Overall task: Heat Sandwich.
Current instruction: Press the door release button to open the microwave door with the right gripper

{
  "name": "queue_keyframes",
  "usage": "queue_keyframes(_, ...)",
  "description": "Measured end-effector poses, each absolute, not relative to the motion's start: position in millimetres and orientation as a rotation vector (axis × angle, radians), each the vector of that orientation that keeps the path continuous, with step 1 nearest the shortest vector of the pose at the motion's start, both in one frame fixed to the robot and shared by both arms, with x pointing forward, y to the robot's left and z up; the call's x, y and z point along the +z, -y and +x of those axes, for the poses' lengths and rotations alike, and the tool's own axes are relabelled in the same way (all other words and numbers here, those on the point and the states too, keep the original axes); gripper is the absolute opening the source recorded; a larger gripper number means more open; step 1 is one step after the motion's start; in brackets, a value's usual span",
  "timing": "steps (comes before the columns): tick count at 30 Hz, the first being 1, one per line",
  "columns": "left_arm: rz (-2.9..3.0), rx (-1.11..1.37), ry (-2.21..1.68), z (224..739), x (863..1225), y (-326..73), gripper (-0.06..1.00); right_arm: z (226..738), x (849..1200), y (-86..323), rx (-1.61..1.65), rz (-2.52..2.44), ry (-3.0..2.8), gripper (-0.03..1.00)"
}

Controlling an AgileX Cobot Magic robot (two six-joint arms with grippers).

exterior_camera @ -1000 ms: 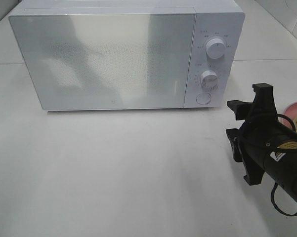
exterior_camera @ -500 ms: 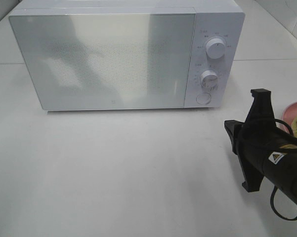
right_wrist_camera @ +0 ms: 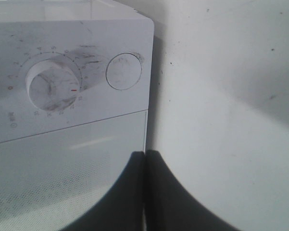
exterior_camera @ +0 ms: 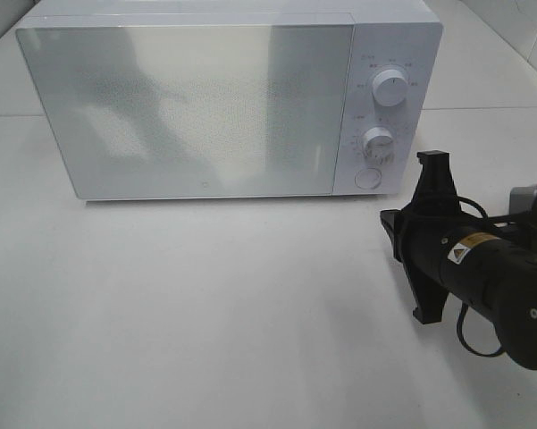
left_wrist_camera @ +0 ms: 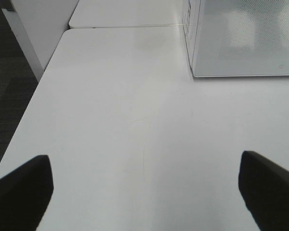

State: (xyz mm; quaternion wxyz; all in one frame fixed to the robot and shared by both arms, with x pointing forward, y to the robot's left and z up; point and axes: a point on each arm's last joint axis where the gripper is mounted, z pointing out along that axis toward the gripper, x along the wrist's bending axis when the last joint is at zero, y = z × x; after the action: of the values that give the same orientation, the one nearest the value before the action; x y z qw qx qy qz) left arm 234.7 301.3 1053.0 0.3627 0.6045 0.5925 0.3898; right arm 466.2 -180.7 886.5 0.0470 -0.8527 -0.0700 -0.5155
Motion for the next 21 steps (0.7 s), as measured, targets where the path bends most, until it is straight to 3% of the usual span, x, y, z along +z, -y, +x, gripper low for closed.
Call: queue_keyframes(21, 1.556, 1.004, -1.525, 234.7, 1053.0, -301.3, 0.99, 548.9, 865.9, 189.7, -1.548, -2.635, 0.104, 0.01)
